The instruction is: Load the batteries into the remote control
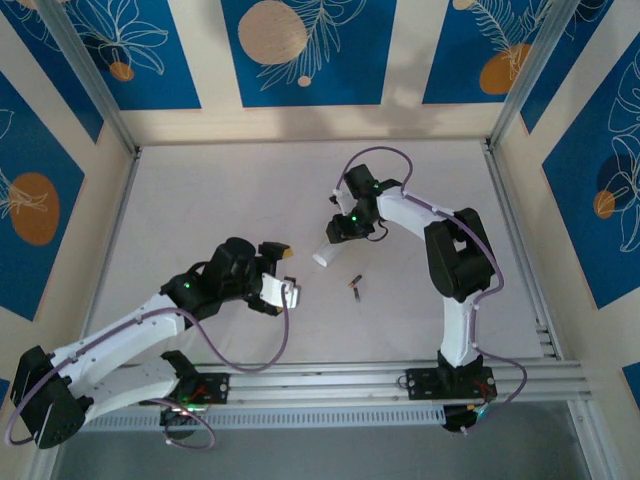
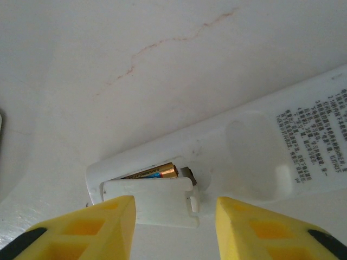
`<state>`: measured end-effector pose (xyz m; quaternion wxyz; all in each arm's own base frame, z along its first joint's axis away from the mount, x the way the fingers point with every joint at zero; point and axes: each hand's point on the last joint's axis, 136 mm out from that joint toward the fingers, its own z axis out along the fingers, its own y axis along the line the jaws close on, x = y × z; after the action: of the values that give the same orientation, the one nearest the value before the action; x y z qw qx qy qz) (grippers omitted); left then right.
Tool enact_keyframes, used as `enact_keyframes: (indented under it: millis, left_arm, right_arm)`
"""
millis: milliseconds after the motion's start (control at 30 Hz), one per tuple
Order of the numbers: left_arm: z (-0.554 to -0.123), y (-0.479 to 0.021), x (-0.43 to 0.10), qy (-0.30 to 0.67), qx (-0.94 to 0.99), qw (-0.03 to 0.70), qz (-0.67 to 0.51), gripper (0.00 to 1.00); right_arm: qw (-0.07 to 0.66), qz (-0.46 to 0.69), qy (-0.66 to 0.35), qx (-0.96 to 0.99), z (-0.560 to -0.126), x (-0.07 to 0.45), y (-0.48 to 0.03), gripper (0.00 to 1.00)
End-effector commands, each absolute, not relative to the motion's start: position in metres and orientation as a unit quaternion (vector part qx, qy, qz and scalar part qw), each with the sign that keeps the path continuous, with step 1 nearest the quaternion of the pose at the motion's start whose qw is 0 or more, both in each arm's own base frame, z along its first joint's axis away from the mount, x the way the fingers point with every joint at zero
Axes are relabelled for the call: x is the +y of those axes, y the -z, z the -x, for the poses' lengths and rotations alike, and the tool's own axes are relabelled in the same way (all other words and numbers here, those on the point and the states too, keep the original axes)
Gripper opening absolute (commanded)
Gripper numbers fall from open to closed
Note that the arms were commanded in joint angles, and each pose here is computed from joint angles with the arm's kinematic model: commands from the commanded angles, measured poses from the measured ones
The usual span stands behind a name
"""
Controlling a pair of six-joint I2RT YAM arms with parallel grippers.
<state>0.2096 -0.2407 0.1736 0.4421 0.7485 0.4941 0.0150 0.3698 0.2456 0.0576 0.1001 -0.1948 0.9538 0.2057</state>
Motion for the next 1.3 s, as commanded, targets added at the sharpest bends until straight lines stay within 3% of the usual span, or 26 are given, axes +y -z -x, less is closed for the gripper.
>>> enact_keyframes:
  millis: [0, 1267]
  left_arm:
    - [-0.206, -0.176, -0.242, -0.006, 0.483, 0.45, -0.751, 1.0]
    - [-0.206, -0.175, -0.241, -0.007, 0.484, 0.449, -0.752, 1.0]
  right_arm:
    - [0.089, 0.196, -0.219, 0.952, -0.366, 0.252, -0.054, 0.41]
    - [0.068, 0.215, -0.228, 0.947, -0.363, 0.269, -0.043, 0.36]
